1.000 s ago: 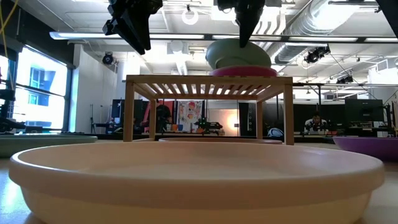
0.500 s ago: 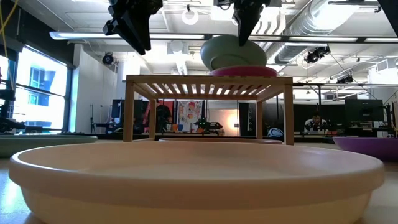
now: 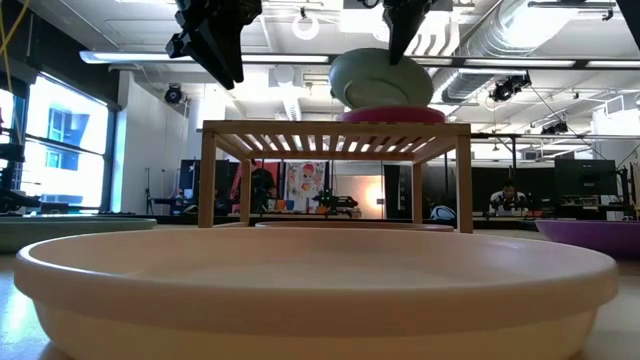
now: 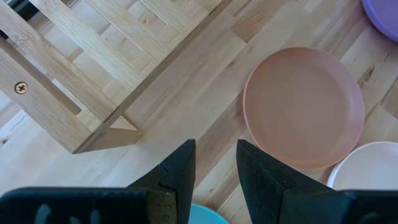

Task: Place and stack plates onto a shelf
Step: Stack the green plate on top of the orange on the shelf

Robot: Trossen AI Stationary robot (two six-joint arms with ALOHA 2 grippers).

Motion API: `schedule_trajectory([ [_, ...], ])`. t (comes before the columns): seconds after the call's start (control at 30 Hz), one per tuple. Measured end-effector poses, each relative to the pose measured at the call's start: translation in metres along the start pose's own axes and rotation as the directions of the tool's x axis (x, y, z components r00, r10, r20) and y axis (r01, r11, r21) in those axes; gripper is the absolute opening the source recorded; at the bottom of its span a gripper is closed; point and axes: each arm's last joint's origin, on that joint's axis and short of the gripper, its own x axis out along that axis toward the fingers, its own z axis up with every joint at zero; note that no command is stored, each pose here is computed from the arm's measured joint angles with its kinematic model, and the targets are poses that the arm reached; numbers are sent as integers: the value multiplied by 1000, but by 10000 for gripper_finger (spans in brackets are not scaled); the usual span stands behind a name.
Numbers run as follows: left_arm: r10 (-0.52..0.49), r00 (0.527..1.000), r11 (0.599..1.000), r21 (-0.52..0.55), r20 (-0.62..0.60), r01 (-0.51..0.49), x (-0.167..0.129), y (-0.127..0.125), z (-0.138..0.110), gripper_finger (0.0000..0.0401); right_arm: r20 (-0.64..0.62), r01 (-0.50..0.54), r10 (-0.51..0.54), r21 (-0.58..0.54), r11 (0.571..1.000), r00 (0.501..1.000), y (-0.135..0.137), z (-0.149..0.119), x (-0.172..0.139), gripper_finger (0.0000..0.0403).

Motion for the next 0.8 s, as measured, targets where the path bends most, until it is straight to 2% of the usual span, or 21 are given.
schedule_trajectory([
  [0.13,0,1000,1000,-15,-1,0,0,0,0,106,10,49,-50,54,997,999,-10,-9,-9,0],
  [0.33,1,1000,1000,-15,-2,-1,0,0,0,106,77,71,-85,166,984,993,-23,-33,-38,0],
  [0.43,1,1000,1000,-15,-2,-1,0,0,0,106,38,72,-81,186,980,996,-20,-55,-39,0],
  [0.53,1,1000,1000,-15,-2,-1,0,0,0,106,-56,142,-134,153,978,989,-11,-76,-28,0],
  [0.6,1,1000,1000,-15,-2,-1,0,0,0,106,-76,193,-185,116,974,980,-5,-84,-25,0],
  [0.8,5,1000,1000,-23,-1,-5,1,2,1,106,-78,138,-139,-8,990,987,5,-81,-9,0],
])
